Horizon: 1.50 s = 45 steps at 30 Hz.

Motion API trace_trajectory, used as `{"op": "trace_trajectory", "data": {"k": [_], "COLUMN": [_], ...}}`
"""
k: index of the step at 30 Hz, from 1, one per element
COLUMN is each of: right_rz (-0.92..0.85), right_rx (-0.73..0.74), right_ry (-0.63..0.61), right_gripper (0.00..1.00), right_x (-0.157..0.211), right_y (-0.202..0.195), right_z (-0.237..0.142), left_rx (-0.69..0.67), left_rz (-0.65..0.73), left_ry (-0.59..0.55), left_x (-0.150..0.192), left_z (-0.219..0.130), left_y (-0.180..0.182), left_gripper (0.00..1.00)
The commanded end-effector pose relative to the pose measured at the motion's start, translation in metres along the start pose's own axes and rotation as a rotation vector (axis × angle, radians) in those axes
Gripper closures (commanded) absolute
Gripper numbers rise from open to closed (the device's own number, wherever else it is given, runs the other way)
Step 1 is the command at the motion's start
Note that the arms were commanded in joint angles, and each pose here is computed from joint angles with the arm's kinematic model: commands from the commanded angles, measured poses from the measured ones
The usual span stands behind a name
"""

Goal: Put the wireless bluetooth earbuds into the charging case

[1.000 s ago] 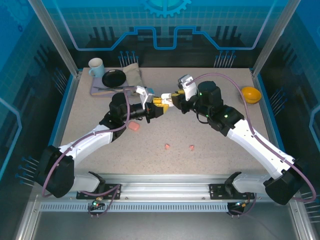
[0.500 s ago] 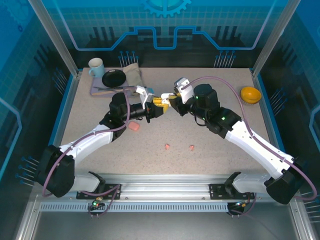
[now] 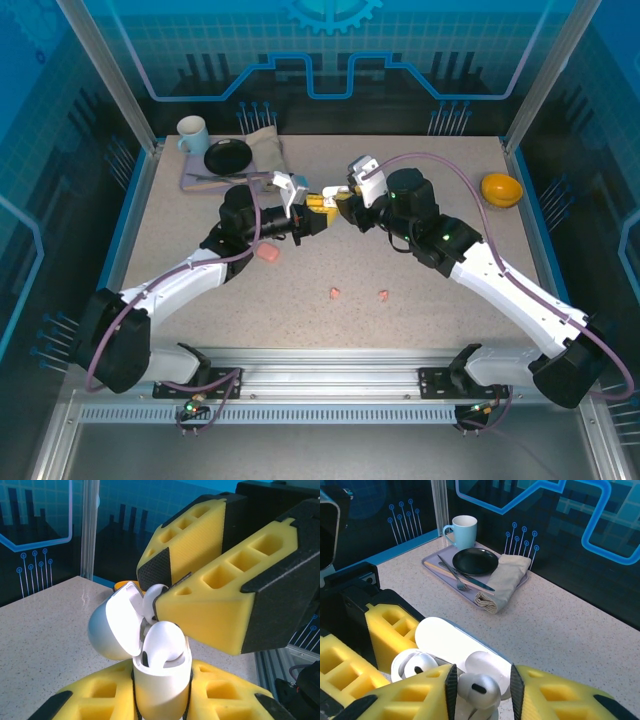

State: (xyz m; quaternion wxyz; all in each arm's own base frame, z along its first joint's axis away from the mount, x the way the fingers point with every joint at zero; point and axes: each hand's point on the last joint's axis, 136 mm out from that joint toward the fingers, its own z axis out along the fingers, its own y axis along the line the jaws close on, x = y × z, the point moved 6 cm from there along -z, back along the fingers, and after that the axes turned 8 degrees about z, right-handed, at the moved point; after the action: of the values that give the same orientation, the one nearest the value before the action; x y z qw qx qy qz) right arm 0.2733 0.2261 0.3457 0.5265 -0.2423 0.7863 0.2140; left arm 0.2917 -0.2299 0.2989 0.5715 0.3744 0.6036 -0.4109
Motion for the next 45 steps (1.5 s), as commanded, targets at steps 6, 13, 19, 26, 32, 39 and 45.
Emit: {"op": "trace_trajectory", "data": {"k": [6,13,19,26,32,39,45], "right_rz": [0.031,0.042,0.104,0.238,0.363,0.481,0.565], "right_rx": [-0.044,-0.015,-0.012,-0.008,-0.002,-0.051,-0.094], "right_ry": [-0.034,-0.061,-0.107,-0.167,-0.156,-0.052,0.012], "right_gripper": [0.58,0.56,0.47,0.39,0.38,0.36,0.36], "right_x": [-0.014,-0.025,-0.037,-0.051,-0.053,-0.048,-0.04], "right_y": [0.011,0.007,-0.002,-0.026,-0.048,-0.065,-0.071], "right_z": [-0.007,-0.012,-0.023,-0.04,-0.039,-0.019,-0.006], "left_rx": [-0.006,-0.006,-0.005,-0.005,0.0,0.007,0.045], "left_rz": [0.051,0.048,0.047,0.046,0.051,0.066,0.117], "left_ry": [-0.083,-0.081,-0.078,-0.077,-0.077,-0.079,-0.1], "left_x": [-0.023,-0.021,-0.019,-0.019,-0.019,-0.018,-0.02], "left_z": [0.0,0.0,0.0,-0.001,-0.001,-0.001,-0.003], "left_y": [0.003,0.003,0.003,0.003,0.002,0.001,-0.005], "left_gripper": [1.0,1.0,1.0,1.0,1.0,1.0,1.0]}}
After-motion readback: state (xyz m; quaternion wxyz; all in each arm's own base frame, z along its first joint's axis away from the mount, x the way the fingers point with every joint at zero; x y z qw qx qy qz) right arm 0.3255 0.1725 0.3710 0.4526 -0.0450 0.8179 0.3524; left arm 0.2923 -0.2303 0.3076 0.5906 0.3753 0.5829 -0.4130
